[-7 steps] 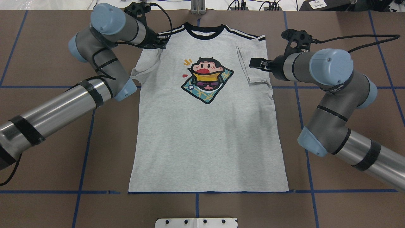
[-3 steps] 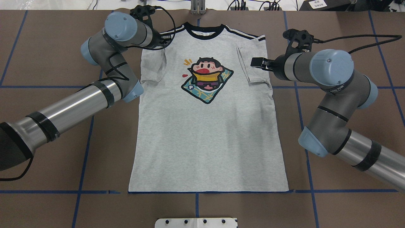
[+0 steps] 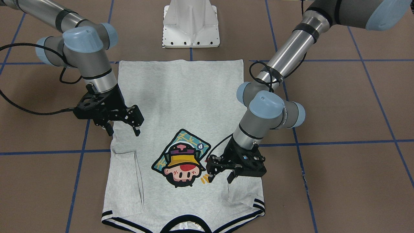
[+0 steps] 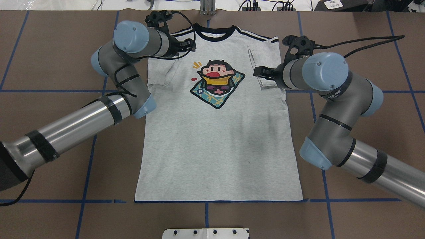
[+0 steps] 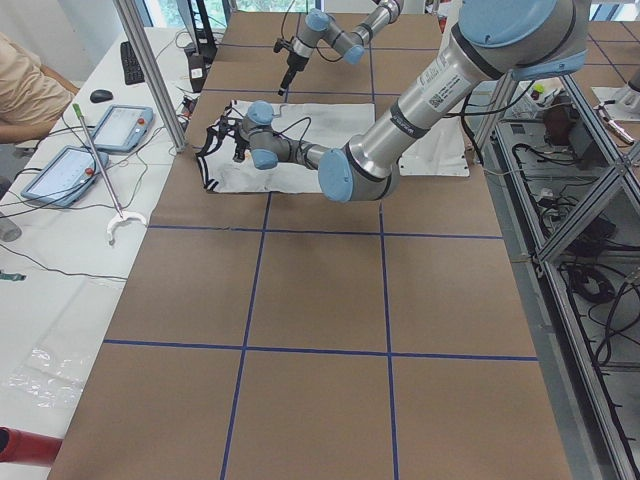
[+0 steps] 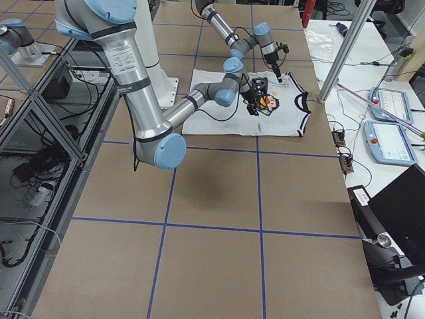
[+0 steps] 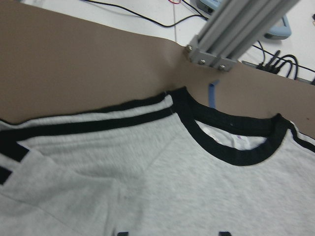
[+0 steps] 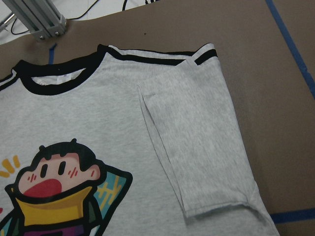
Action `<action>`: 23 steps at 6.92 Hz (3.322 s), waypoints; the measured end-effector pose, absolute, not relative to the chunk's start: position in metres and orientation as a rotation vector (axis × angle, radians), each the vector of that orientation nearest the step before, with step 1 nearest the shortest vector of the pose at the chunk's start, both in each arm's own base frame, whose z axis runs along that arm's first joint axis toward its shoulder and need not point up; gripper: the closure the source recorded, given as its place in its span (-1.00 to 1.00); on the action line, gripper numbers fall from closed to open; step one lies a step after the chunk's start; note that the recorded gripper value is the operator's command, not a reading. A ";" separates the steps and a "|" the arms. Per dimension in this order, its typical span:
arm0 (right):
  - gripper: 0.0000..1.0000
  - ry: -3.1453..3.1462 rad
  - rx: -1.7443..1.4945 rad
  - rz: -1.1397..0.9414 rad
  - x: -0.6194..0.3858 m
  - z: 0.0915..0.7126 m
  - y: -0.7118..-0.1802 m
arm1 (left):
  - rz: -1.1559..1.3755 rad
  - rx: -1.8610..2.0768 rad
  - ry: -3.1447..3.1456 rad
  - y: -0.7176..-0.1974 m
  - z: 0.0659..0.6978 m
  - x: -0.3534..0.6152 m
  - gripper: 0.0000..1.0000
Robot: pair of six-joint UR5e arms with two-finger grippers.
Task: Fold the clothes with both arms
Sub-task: 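Move both grippers down to the two hem corners nearest the robot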
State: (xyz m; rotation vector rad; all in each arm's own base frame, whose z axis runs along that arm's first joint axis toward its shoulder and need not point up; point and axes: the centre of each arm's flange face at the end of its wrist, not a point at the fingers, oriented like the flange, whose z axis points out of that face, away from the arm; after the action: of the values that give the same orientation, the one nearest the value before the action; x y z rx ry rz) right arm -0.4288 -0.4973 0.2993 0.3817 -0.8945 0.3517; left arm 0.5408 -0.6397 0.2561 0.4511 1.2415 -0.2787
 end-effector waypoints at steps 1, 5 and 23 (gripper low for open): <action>-0.99 -0.875 0.321 0.337 -0.434 0.293 -0.455 | -0.276 0.417 1.334 -0.586 0.241 0.537 -0.64; -0.90 -0.830 0.044 0.566 -0.461 0.325 -0.276 | -0.236 0.287 1.415 -0.455 0.213 0.491 -0.65; 1.00 -0.784 -0.005 0.762 -0.438 0.368 -0.180 | -0.277 0.164 1.275 -0.393 0.219 0.472 -0.64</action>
State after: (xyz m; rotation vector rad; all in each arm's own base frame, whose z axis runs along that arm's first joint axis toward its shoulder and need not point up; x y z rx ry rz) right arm -0.4378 -0.1802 0.3681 -0.0053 -0.7837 0.7615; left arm 0.4723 -0.3934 0.2186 0.1642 1.2748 -0.2772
